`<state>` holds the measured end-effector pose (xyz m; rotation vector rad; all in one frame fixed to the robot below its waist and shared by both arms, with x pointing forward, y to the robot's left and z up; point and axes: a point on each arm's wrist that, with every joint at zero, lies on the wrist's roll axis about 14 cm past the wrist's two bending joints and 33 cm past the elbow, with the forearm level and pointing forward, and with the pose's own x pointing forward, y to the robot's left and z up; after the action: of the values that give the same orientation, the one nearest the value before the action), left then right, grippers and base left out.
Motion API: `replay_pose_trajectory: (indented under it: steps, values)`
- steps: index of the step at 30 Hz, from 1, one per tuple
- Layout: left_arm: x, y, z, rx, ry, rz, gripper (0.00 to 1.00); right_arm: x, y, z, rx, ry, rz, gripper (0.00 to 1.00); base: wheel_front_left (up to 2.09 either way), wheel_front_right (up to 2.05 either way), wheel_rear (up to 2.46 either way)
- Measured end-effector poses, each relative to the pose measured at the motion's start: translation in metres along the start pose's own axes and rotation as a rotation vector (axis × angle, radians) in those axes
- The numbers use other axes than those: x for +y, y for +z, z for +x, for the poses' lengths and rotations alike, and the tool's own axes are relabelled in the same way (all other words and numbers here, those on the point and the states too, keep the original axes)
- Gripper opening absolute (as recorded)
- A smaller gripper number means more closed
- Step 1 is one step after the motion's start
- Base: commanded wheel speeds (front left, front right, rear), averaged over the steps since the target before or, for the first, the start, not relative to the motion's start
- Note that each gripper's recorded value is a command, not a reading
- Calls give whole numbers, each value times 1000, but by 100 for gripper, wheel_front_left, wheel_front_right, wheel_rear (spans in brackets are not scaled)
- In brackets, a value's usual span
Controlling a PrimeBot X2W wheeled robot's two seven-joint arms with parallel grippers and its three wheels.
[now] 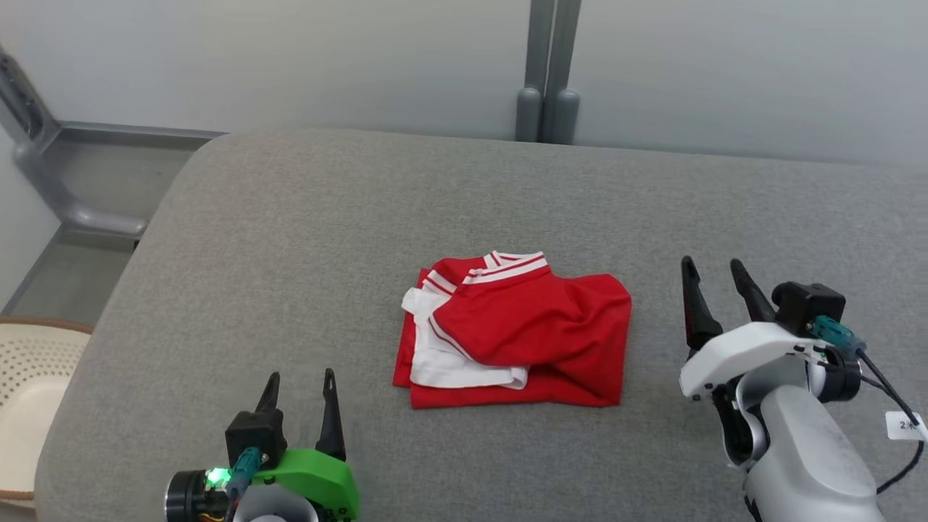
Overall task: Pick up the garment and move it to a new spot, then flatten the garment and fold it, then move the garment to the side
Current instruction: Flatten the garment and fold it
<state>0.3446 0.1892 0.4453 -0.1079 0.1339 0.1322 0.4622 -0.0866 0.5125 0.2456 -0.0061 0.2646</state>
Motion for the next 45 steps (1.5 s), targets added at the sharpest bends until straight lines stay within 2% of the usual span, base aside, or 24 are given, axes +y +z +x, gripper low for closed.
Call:
replay_pose_trajectory:
  steps: [6,14,26,31,34,45]
  values:
    - [-18,-3,6,11,-52,6,100,-46,-9,-36,16,-136,7,100,0,0,0]
    - [-37,-8,14,27,-106,11,100,-81,-18,-72,37,-245,11,100,0,0,0]
    - [-47,-11,16,36,-140,21,100,-90,-21,-88,47,-270,-26,100,0,0,0]
    - [-43,-13,14,41,-129,18,100,-70,-25,-77,58,-203,-32,100,0,0,0]
    - [-38,-15,12,46,-118,16,100,-46,-27,-63,67,-123,-32,100,0,0,0]
    - [-15,-23,-2,69,-48,-10,100,79,-33,-6,112,273,-90,100,0,0,0]
